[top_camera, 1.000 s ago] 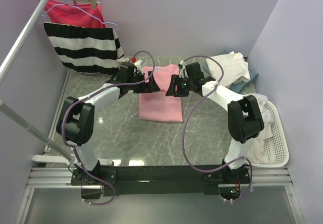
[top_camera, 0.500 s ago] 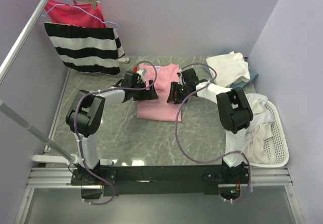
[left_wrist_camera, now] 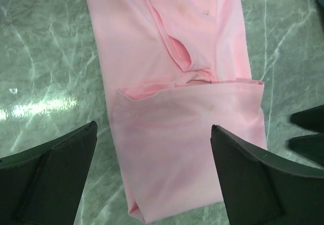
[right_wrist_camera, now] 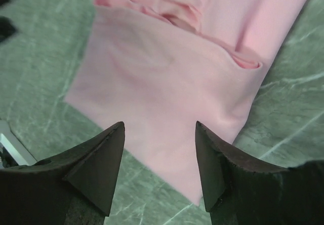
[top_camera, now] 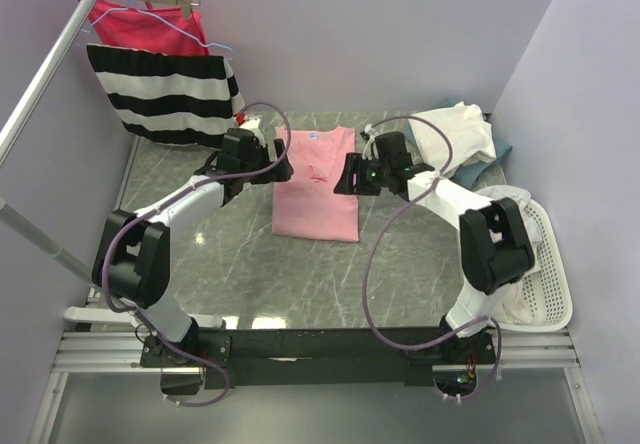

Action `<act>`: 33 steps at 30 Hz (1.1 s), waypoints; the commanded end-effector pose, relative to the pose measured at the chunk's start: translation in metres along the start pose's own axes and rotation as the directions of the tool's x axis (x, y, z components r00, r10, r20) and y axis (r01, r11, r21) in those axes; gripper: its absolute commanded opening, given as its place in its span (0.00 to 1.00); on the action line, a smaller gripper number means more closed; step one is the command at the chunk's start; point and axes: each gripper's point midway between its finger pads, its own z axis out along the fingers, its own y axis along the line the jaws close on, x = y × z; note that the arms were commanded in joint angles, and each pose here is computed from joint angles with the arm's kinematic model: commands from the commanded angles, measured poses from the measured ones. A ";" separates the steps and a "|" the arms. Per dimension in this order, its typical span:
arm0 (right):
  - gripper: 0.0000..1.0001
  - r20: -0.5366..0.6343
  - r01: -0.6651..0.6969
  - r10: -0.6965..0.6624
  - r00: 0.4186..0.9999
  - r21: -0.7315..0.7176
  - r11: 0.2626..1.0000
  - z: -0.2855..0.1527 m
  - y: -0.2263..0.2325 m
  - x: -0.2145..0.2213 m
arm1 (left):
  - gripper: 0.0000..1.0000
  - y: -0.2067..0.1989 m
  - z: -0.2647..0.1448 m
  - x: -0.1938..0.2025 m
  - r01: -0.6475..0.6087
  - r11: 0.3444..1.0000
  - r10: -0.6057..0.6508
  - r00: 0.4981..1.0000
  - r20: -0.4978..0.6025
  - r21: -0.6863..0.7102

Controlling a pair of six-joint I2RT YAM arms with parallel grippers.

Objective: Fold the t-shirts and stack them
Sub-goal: Fold the folded rectangular tshirt in 1/3 of the way, then grab one side of the 2/3 rectangular tshirt with both arms

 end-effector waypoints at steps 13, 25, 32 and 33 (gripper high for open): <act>0.65 -0.020 -0.092 0.095 0.995 0.102 0.991 -0.045 -0.047 0.054 | 0.99 0.022 -0.028 0.116 0.109 0.993 -0.101 0.981 -0.168 0.041; 0.65 -0.143 -0.255 0.250 0.958 -0.019 0.967 -0.020 -0.041 0.095 | 0.89 0.021 -0.037 0.159 0.190 0.977 -0.160 0.955 -0.249 0.099; 0.65 -0.210 -0.315 0.304 0.929 -0.020 0.949 -0.004 -0.044 0.110 | 0.65 0.014 -0.035 0.187 0.275 0.950 -0.215 0.919 -0.331 0.147; 0.65 -0.215 -0.316 0.304 0.928 -0.022 0.948 -0.003 -0.043 0.111 | 0.61 0.015 -0.037 0.192 0.280 0.948 -0.218 0.915 -0.339 0.149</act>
